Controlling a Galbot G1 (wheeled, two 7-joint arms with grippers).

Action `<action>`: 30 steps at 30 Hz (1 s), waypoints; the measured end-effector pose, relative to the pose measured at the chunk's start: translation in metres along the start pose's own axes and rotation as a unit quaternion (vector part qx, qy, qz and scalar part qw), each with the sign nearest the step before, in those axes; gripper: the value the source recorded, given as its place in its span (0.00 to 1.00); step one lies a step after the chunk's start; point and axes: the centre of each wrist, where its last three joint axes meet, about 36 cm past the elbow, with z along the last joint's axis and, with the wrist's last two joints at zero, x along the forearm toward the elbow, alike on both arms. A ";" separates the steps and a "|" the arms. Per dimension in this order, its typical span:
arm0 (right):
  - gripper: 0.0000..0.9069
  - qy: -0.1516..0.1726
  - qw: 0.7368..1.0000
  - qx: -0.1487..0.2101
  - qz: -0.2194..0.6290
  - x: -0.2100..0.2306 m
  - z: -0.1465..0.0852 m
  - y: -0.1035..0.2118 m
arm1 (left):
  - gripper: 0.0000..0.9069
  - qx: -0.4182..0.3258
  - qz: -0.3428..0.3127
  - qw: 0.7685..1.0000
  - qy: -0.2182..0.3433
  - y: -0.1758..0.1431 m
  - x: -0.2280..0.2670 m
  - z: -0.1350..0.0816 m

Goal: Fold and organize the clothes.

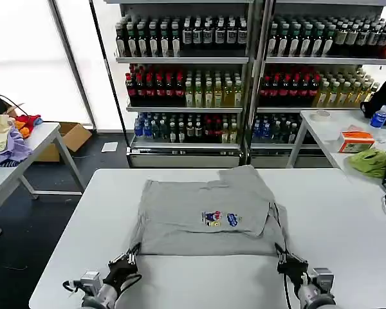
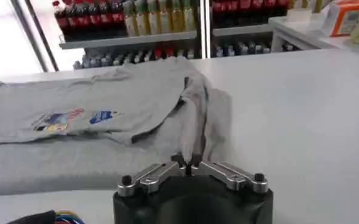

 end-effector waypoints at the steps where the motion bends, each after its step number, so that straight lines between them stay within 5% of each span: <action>1: 0.00 0.004 1.000 0.003 -0.002 0.005 0.001 0.000 | 0.01 -0.002 -0.002 1.000 0.003 -0.001 0.007 0.001; 7: 0.00 0.026 0.999 0.018 -0.006 0.026 0.006 0.003 | 0.01 -0.012 -0.014 1.000 0.015 -0.005 0.043 0.002; 8: 0.49 0.027 0.999 0.019 -0.006 0.029 0.006 0.004 | 0.70 -0.014 -0.017 1.000 0.018 -0.005 0.048 0.002; 9: 1.00 0.029 0.999 0.020 -0.007 0.031 0.006 0.004 | 1.00 -0.016 -0.019 0.999 0.020 -0.005 0.053 0.002; 17: 1.00 0.015 1.000 0.021 -0.006 0.032 -0.008 -0.002 | 1.00 -0.034 -0.030 0.999 0.024 -0.008 0.072 -0.013; 30: 1.00 -0.068 0.997 0.032 -0.034 -0.018 -0.072 -0.045 | 1.00 -0.040 -0.040 0.998 0.001 0.027 0.068 -0.048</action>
